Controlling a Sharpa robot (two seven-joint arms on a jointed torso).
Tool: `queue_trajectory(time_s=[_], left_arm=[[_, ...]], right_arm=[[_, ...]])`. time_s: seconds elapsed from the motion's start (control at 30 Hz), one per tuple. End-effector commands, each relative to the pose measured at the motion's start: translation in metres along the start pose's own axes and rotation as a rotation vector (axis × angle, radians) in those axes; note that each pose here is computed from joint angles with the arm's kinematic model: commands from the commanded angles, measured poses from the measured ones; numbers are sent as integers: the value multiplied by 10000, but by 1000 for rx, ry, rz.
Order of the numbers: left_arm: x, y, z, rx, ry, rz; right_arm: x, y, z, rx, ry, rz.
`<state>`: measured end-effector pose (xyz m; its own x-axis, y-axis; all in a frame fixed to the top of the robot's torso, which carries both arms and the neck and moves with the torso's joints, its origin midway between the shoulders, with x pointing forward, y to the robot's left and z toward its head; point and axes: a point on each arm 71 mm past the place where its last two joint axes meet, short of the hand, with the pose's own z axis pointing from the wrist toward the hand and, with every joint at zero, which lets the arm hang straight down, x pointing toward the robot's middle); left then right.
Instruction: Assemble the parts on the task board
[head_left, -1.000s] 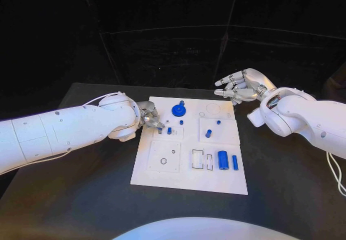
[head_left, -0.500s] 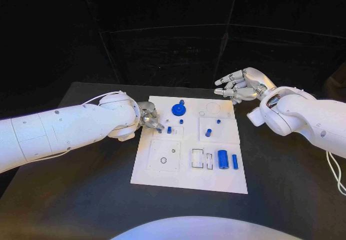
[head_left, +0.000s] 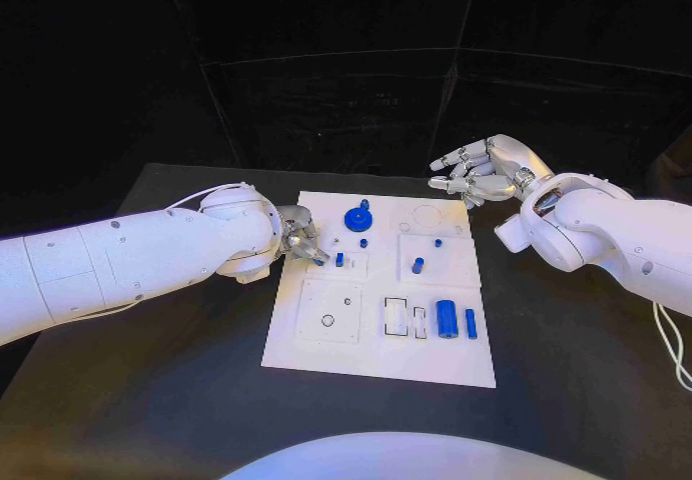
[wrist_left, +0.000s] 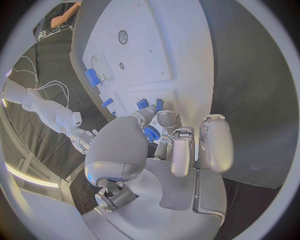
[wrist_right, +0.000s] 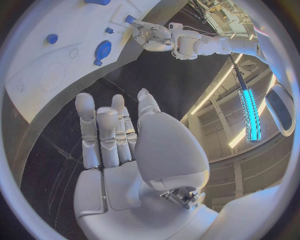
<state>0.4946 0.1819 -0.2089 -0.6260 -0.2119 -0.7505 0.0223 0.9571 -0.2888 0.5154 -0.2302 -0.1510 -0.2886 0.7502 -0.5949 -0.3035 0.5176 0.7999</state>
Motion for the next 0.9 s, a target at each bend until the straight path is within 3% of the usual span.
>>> queue_trajectory(time_s=[0.03,0.9], left_arm=[[33,11,3,-16,20,21],[38,-4,34,-24,34,-7]], right_arm=[[3,18,5,-7,3,4],[13,25,9,-9,6,5]])
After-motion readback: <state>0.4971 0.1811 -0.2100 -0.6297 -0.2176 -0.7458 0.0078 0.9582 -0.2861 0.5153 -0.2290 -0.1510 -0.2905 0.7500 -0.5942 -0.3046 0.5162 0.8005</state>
